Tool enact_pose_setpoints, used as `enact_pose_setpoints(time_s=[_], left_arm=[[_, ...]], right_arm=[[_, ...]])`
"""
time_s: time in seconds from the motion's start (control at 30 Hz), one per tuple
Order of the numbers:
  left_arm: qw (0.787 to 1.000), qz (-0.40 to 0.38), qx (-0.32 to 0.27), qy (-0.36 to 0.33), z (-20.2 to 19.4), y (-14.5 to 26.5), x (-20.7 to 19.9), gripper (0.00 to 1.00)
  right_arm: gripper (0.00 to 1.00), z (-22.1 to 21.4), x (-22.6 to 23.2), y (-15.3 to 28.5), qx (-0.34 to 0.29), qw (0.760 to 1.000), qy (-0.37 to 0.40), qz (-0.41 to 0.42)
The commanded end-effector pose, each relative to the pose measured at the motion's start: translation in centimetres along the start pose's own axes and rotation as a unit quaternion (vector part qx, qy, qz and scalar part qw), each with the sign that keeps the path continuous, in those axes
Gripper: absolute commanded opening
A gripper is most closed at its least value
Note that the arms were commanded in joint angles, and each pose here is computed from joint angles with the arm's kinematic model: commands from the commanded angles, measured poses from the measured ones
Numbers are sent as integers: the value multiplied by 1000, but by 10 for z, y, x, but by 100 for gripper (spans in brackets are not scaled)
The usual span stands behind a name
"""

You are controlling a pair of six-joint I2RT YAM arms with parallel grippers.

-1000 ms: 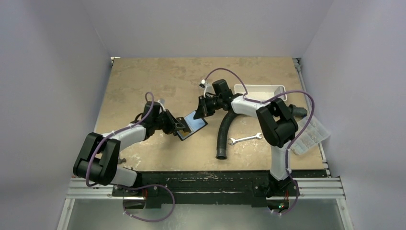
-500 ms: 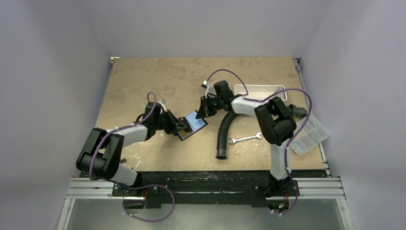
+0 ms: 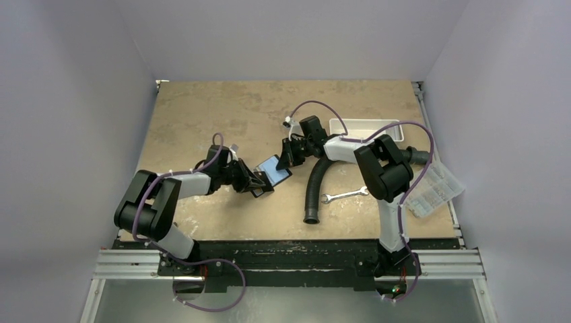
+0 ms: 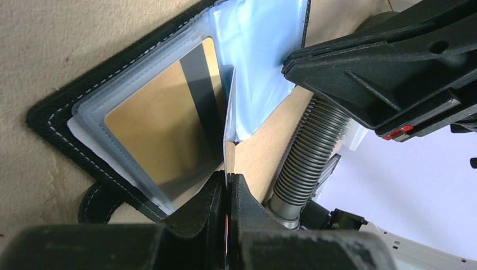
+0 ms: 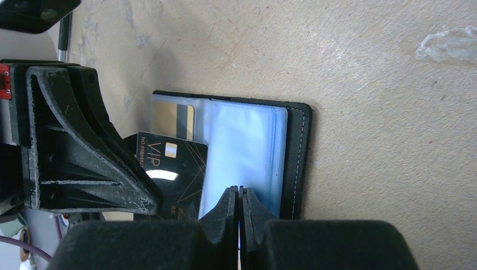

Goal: Put the credit cards into the card holder
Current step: Insert the credit card into the card holder.

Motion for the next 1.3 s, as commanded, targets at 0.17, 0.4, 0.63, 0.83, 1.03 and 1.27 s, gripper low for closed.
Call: enact_pose_setpoints(time_s=[0.17, 0.4, 0.63, 0.83, 1.03, 1.27], left_arm=[[1000, -4, -4, 9, 17, -8, -2, 0], [999, -24, -11, -17, 24, -10, -9, 0], [999, -32, -15, -37, 25, -7, -12, 0], [998, -44, -14, -36, 26, -12, -10, 0], [998, -59, -16, -35, 29, -13, -12, 0], [995, -92, -23, -30, 32, -13, -20, 0]], right_arm=[[0, 7, -1, -2, -8, 1000, 17, -3], [0, 5, -5, -3, -5, 1000, 15, -9], [0, 9, -8, 0, -14, 1000, 13, -25], [0, 12, -11, 2, -17, 999, 9, -32], [0, 10, -15, 0, -11, 999, 6, -36], [0, 7, -20, -4, -4, 999, 2, -40]])
Point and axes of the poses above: each gripper's point midway between its finger pads, its own y axis back along the fingers, its own x axis along the line the jaws close on, z = x × y, the point moved 1 cm from there along y, back along the fingers, and after that the axes turned 12 degrees about -y, right-handed, at the moved point
